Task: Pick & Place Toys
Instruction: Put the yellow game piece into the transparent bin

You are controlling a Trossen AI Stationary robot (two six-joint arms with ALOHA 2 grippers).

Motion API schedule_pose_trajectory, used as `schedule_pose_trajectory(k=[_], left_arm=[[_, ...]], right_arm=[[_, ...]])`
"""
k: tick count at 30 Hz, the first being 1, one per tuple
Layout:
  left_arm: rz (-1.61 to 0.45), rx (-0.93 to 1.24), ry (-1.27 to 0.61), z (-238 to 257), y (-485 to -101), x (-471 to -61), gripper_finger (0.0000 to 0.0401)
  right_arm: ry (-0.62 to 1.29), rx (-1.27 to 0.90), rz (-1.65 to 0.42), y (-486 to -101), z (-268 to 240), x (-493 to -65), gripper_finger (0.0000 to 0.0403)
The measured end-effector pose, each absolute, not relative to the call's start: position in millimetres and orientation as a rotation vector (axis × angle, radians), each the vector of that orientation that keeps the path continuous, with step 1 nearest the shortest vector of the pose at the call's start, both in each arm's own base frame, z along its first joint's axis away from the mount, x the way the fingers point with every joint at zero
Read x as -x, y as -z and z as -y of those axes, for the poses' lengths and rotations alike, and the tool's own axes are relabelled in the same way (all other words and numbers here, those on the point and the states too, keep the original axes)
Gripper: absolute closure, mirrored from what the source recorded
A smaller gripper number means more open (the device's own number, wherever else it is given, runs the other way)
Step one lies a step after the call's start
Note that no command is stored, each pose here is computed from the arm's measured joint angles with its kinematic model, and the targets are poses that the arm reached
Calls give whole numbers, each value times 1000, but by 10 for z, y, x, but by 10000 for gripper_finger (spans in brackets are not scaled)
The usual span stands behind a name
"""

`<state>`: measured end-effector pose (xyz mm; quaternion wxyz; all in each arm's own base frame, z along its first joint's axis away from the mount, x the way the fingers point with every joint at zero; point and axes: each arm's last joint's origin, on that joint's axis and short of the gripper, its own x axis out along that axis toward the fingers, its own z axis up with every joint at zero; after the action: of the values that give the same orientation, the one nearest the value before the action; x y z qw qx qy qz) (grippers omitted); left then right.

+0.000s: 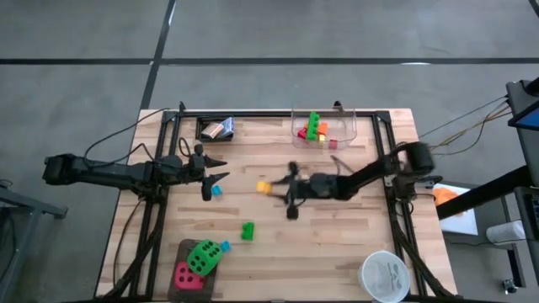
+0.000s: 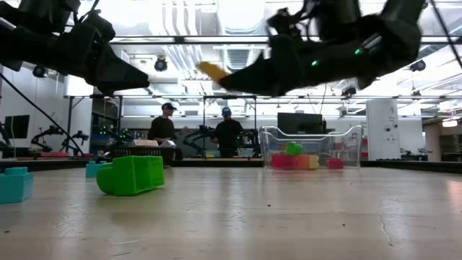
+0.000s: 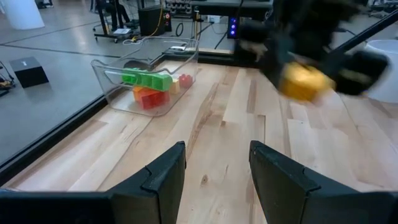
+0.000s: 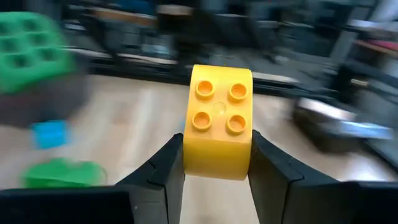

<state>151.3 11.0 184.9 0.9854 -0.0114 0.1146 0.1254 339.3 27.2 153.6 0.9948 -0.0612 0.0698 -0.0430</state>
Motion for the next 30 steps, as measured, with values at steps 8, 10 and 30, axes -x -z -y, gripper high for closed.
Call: schedule_pose_trajectory(k=[8, 10, 30], left_arm=[[-221, 24, -252, -110, -1859, -1515, 224], [-220, 24, -252, -110, -1860, -1515, 224], [-219, 23, -252, -110, -1861, -1516, 224]], right_arm=[[589, 169, -367, -1931, 403, -2807, 275], [689, 156, -411, -2020, 575, -2666, 275], [927, -96, -683, -1826, 1206, -2193, 223]])
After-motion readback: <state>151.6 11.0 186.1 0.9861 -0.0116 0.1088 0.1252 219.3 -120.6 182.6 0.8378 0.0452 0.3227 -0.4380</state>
